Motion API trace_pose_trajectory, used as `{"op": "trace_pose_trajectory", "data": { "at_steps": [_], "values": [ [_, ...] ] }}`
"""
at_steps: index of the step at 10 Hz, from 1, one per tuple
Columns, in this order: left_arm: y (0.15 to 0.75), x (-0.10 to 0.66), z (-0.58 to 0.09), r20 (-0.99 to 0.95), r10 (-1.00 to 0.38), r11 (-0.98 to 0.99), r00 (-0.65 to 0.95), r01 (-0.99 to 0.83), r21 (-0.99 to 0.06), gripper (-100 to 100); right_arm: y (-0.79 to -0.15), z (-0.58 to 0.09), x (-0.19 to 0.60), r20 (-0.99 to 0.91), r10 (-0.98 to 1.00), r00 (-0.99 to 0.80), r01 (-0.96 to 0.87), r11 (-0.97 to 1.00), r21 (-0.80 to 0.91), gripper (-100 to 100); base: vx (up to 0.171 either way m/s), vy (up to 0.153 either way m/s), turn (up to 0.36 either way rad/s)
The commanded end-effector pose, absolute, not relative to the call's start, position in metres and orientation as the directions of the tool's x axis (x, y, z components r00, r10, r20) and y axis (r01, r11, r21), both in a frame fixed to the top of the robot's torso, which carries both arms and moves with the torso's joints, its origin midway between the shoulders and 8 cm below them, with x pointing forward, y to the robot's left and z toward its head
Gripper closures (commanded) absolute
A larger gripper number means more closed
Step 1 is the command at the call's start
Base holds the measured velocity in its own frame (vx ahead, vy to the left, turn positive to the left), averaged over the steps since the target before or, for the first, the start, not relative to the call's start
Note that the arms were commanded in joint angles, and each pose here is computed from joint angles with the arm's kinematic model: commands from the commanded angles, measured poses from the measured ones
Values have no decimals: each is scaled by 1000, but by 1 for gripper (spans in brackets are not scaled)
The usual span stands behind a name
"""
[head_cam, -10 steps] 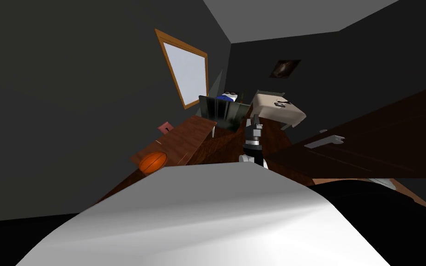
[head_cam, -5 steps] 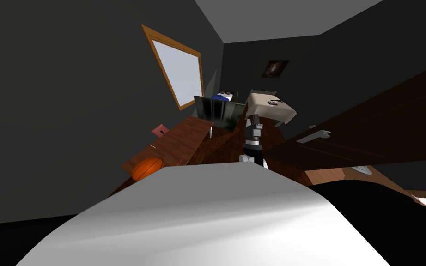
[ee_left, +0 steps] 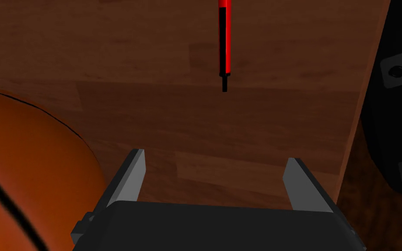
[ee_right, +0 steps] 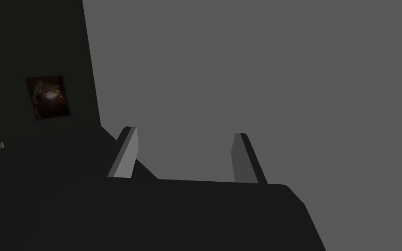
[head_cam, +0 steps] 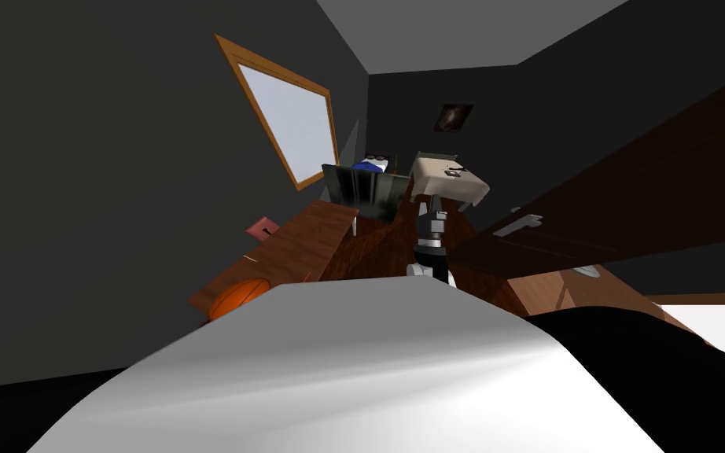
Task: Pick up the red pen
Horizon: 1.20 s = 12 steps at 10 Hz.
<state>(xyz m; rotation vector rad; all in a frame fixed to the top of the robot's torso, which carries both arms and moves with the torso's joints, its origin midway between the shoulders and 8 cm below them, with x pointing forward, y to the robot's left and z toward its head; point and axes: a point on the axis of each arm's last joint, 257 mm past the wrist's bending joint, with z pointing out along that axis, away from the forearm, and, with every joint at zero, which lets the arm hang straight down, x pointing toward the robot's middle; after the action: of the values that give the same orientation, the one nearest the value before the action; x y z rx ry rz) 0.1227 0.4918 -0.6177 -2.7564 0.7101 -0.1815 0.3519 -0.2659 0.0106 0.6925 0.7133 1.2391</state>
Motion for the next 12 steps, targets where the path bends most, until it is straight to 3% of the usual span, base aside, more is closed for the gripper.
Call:
{"op": "trace_pose_trajectory", "data": {
  "at_steps": [1, 8, 11, 12],
  "values": [
    [491, 110, -622, 32, -464, -857, 885, -440, -269, -100, -266, 11, 352, -103, 979, 176, -581, 187, 792, 0, 51, 19, -72],
    [478, 73, -635, -28, -306, -948, 952, -307, -82, -100, -266, 11, 352, -103, 979, 176, -581, 187, 792, 0, 48, 15, -123],
    [475, 71, -636, -31, -288, -955, 957, -290, -61, -100, -266, 11, 352, -103, 979, 176, -581, 187, 792, 0, 33, 13, -59],
    [475, 71, -636, -32, -287, -956, 958, -288, -58, 0, -266, 11, 352, -103, 979, 176, -581, 187, 792, 0, 0, 0, 0]
  ]
}}
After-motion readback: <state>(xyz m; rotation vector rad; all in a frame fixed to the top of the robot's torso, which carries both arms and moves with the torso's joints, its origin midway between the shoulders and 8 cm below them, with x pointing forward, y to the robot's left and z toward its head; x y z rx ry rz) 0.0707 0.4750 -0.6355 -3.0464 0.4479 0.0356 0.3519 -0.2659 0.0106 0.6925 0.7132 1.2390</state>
